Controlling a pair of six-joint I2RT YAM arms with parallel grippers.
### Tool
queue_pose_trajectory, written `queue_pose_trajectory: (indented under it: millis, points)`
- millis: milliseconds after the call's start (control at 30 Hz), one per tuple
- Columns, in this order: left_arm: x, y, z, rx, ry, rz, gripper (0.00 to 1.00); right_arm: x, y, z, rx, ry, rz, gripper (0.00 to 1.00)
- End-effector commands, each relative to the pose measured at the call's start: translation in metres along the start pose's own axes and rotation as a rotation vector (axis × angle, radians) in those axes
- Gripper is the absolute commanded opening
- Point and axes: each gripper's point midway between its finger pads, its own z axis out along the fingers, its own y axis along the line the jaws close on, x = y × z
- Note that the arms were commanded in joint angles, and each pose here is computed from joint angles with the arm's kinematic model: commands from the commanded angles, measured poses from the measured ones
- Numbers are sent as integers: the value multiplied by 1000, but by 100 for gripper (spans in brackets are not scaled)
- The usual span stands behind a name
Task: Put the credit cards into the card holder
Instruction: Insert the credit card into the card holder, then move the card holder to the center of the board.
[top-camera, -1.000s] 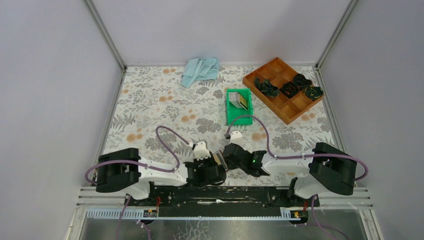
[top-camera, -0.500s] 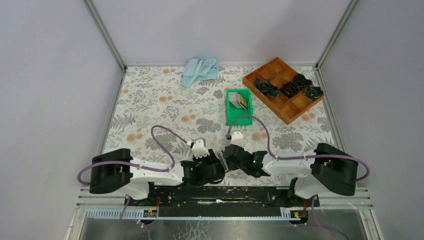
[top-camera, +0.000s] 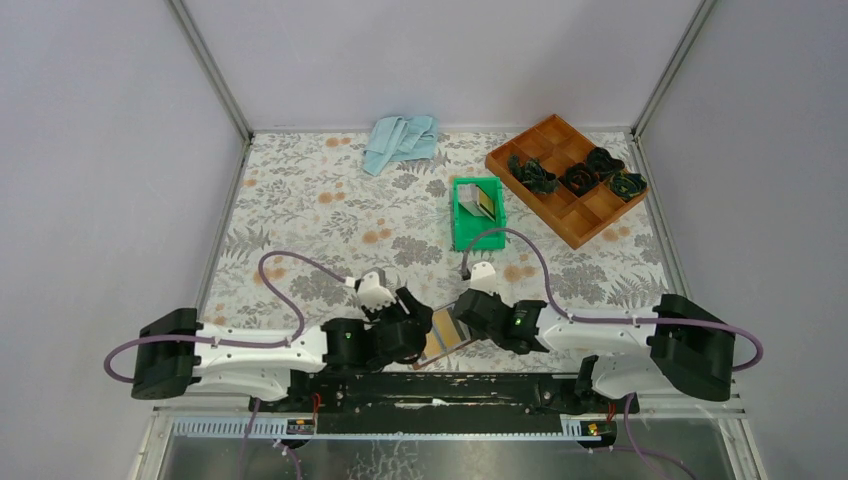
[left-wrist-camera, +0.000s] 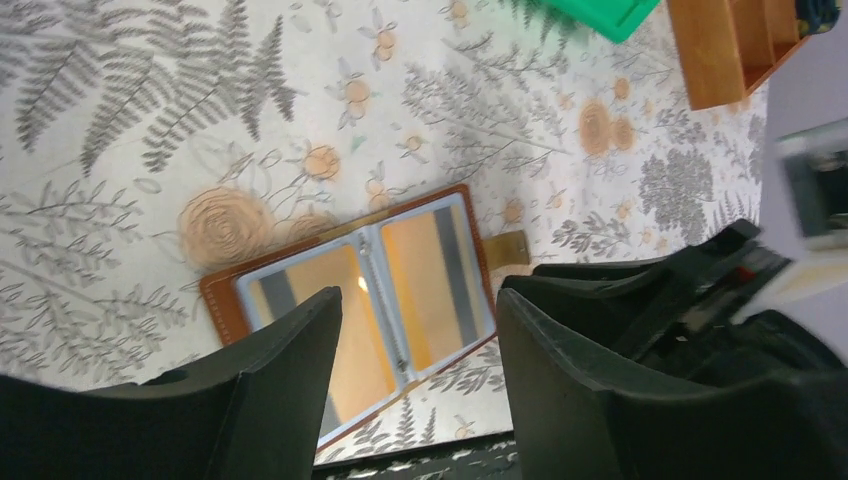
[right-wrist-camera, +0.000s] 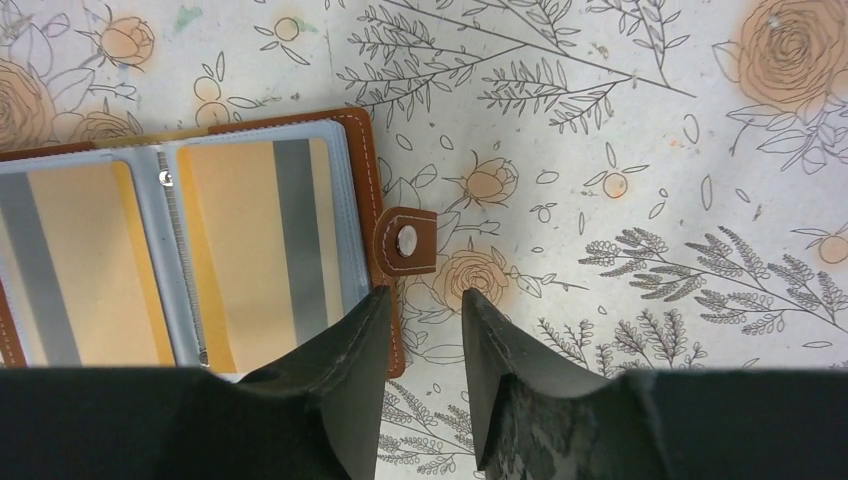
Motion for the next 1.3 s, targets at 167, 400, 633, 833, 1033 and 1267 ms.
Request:
queue_pose_trajectory:
  millis: [167,400,633,833,1033,1267]
  points:
    - [45,51,-26,-64,117,86,68,-32,13,-27,-79,-96,-2,39]
    - [66,67,-36,-93,150,76,69,-17,37,-33,-129,-43,-61,22]
    - [70,86,-31,-111,147,45,66,20,53,-29,-147,44,-80,8]
    - [72,102,-23,-144,119,27,62,49,67,-24,-169,100,-95,5]
    - [61,112,-17,-146,55,-14,61,48,75,-11,-151,87,-109,6]
    - [41,113,-5,-152,-9,-26,61,36,83,7,-122,38,-133,6]
